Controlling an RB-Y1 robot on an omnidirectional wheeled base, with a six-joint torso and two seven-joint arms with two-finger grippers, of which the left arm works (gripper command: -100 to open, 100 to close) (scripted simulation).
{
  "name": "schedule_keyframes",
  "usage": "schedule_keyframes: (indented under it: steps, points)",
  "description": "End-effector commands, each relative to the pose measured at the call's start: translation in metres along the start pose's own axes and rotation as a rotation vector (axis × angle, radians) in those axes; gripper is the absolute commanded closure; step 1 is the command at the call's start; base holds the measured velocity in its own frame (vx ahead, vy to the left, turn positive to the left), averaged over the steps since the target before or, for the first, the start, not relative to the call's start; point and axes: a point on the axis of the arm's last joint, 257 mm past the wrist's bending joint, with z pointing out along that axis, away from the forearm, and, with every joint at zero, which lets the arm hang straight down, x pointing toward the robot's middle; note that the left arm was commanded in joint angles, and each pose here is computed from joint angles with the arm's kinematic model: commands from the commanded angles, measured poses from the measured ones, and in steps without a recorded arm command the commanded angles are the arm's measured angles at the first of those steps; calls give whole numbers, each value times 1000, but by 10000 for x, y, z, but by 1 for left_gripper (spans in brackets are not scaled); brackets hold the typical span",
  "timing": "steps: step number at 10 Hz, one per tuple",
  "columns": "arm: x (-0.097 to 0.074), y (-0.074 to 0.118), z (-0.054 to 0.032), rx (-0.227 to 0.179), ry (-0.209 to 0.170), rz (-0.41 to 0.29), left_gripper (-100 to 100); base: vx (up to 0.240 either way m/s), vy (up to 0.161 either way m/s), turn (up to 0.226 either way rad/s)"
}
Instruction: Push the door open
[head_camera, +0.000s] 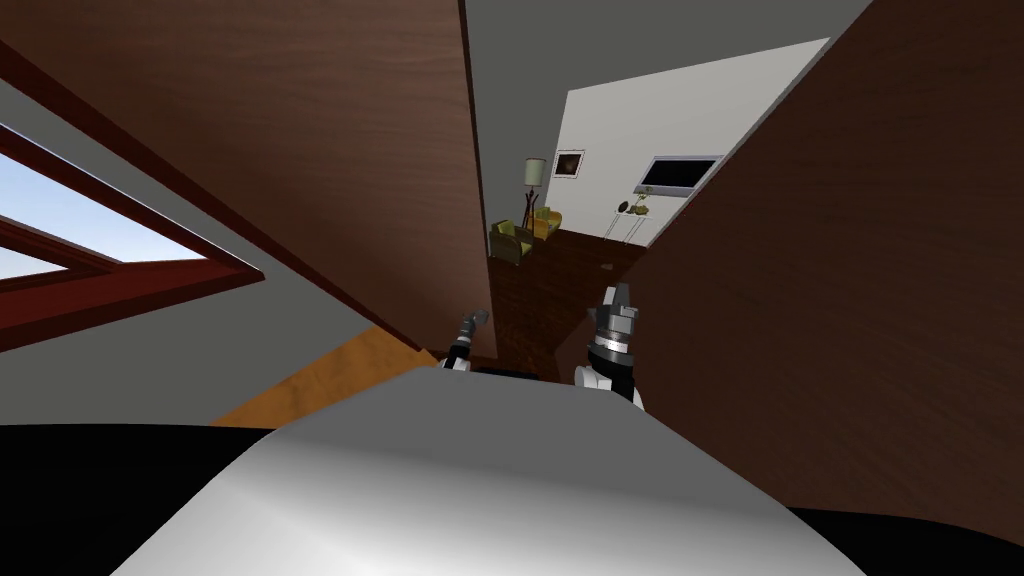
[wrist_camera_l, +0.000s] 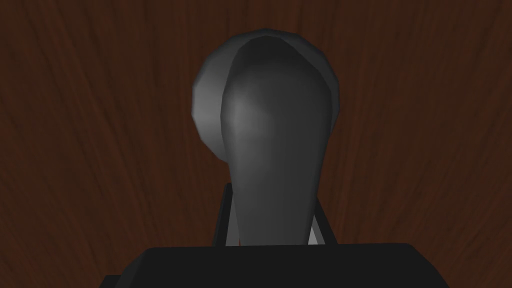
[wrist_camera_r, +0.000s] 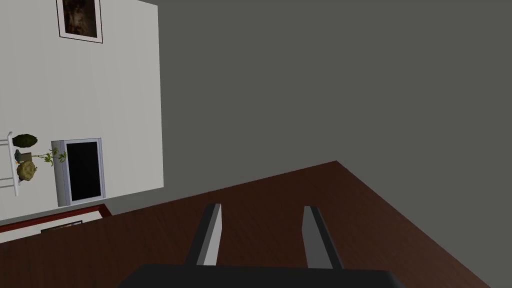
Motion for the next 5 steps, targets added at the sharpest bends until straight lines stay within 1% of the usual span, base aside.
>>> schedule_keyframes:
  steps: [1,3,4,5]
  points:
    - [-34,-34,38,10,-19,-7,100,169,-83,59]
    - [-72,-29,46,9,-36,-14,100,160,-95,52]
    - [-116,-7,28,4,-38,-7,100,63,-27,35]
    - [-246,-29,37,9,-57,7,100,110,0,50]
